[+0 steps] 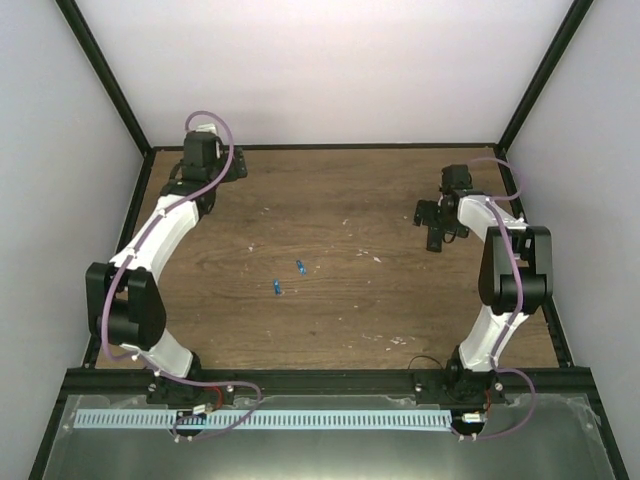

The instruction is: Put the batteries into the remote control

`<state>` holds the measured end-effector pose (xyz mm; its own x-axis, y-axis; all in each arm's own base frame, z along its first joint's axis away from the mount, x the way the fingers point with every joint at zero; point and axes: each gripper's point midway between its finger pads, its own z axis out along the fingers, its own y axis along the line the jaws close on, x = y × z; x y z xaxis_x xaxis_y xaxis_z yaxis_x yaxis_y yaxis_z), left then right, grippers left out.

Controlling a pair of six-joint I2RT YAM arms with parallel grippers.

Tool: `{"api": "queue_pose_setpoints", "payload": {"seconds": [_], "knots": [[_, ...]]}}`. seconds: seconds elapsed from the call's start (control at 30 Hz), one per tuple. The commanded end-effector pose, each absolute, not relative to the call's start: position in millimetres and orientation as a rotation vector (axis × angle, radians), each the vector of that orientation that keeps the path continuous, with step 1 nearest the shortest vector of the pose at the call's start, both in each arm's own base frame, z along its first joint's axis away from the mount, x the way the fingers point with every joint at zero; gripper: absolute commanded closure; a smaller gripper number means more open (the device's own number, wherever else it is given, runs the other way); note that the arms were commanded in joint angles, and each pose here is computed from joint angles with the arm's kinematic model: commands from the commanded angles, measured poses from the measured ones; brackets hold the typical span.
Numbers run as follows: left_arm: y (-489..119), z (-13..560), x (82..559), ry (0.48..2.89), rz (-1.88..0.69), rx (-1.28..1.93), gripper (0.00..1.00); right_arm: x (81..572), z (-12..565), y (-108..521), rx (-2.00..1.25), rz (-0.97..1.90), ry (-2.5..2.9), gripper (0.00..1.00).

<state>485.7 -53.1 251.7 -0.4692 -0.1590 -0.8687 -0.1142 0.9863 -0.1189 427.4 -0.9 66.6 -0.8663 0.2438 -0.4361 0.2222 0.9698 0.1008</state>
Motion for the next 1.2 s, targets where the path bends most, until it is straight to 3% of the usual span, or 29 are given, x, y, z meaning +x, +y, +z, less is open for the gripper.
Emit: {"api": "queue_pose_setpoints", "payload": {"seconds": [0.0,0.23,0.57,1.17], "knots": [[-61,253,494,2.077,-0.09,-0.185,0.0,426,59,3,0.357,0.069,2.699,0.01],[-65,248,504,2.094,-0.094,-0.165,0.0,414,33,1,0.367,0.016,2.759,0.01],[-67,242,508,2.115,-0.092,-0.16,0.0,406,14,5,0.362,0.027,2.81,0.17],[-69,237,509,2.14,-0.108,-0.163,0.0,390,3,-1,0.281,-0.051,2.924,0.18]]}}
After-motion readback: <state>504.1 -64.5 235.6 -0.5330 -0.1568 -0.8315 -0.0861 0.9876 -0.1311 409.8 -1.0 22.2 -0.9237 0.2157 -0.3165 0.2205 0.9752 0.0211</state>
